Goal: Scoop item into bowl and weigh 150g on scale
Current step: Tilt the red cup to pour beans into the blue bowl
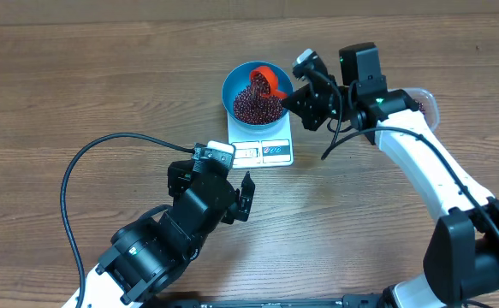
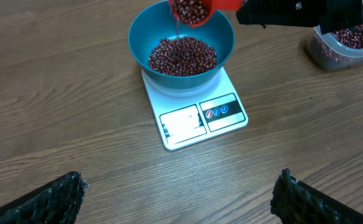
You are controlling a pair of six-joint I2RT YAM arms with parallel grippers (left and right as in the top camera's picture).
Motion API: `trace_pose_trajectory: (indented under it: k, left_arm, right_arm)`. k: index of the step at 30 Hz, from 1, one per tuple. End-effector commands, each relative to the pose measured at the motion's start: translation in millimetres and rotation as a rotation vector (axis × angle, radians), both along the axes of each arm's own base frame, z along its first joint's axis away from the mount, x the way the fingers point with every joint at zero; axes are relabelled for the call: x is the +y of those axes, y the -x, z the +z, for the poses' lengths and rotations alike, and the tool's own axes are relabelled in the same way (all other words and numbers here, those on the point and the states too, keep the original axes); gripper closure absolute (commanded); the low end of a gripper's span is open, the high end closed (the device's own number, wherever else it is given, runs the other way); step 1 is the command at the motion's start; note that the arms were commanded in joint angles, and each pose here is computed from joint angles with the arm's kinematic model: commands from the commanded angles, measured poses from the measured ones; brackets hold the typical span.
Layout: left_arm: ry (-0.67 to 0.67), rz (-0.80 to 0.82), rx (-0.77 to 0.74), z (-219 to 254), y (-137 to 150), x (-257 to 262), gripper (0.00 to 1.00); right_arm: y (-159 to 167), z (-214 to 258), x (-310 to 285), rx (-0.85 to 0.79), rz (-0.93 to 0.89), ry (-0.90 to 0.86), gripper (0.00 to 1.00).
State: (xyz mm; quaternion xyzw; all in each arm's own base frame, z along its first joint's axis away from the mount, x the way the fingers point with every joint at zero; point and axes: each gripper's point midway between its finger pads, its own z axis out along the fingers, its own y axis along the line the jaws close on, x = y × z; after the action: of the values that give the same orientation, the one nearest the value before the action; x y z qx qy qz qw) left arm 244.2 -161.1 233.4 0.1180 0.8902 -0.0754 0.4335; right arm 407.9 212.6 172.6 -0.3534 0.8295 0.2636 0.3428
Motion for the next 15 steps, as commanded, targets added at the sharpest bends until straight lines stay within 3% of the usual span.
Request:
trace_pose_trajectory:
  k: [1, 15]
  left_arm:
    - [0.007, 0.013, 0.008, -3.1, -0.8, 1.0, 0.0]
    - [0.007, 0.013, 0.008, -3.1, -0.8, 1.0, 0.0]
  right_arm:
    - [-3.5, 13.6, -1.0, -0.183, 0.075, 0.137, 0.96]
    - [-10.5, 6.9, -15.6, -0.349, 0.168, 0.368, 0.96]
